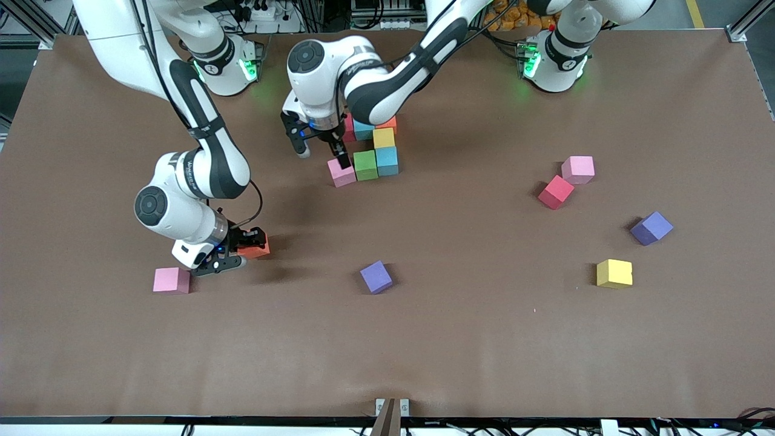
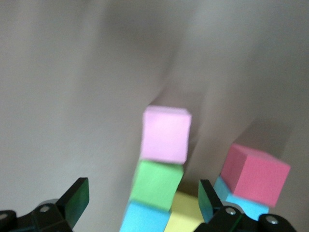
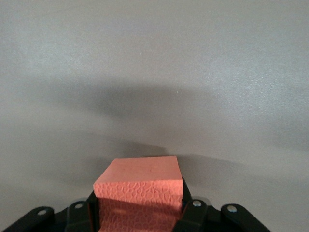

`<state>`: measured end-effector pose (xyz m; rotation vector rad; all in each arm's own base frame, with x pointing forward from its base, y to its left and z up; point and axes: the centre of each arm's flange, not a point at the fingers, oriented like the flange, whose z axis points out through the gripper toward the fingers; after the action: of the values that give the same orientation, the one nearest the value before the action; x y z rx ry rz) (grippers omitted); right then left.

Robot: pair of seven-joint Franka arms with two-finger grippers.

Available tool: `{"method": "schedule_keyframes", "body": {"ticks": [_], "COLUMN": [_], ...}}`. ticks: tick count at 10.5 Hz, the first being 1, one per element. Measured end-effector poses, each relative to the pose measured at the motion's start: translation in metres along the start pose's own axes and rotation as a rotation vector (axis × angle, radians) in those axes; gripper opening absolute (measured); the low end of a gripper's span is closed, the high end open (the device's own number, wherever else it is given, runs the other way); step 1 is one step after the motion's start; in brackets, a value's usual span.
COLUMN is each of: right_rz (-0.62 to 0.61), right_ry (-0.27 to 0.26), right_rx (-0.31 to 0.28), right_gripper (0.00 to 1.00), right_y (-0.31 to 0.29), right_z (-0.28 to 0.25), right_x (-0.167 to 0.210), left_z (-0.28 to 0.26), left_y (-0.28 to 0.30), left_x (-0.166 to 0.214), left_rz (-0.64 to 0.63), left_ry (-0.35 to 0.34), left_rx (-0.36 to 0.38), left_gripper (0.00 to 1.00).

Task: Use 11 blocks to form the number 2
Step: 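Move the left gripper to the red cube while the right gripper carries orange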

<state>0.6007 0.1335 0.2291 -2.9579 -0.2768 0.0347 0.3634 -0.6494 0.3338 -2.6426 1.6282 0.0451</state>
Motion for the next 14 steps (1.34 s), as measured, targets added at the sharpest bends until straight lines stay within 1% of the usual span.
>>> {"method": "schedule_keyframes", "body": {"ticks": [2, 5, 8, 10, 12, 14], "right_rz": [-0.006, -0.032, -0.030, -0.018, 0.002, 0.013], "right_ry": [-0.002, -0.006, -0.011, -0.012, 0.001, 0.009], "right_rx": [0.003, 0.028, 0.036, 0.037, 0.035, 0.032], "right_gripper": [0.59, 0.59, 0.59, 0.59, 0.59, 0.59], "right_y": [-0.004, -0.033, -0.080, -0.111, -0.140, -0.171], "right_z": [0.001, 0.005, 0.008, 0.010, 0.012, 0.018], "right_x": [0.000, -0.002, -0.007, -0.012, -0.017, -0.028], "left_z": [-0.035, -0.063, -0.088, -0.106, -0.120, -0.131], "left_y": [-0.056, -0.156, -0.273, -0.351, -0.411, -0.452], "left_x": [-0.019, -0.057, -0.127, -0.182, -0.235, -0.278], "left_rz": [-0.080, -0.236, -0.420, -0.511, -0.539, -0.546], "left_ry": [-0.042, -0.059, -0.093, -0.089, -0.076, -0.061], "left_rx": [0.006, -0.026, -0.039, -0.048, -0.053, -0.044], "left_gripper": [1.00, 1.00, 1.00, 1.00, 1.00, 1.00]}}
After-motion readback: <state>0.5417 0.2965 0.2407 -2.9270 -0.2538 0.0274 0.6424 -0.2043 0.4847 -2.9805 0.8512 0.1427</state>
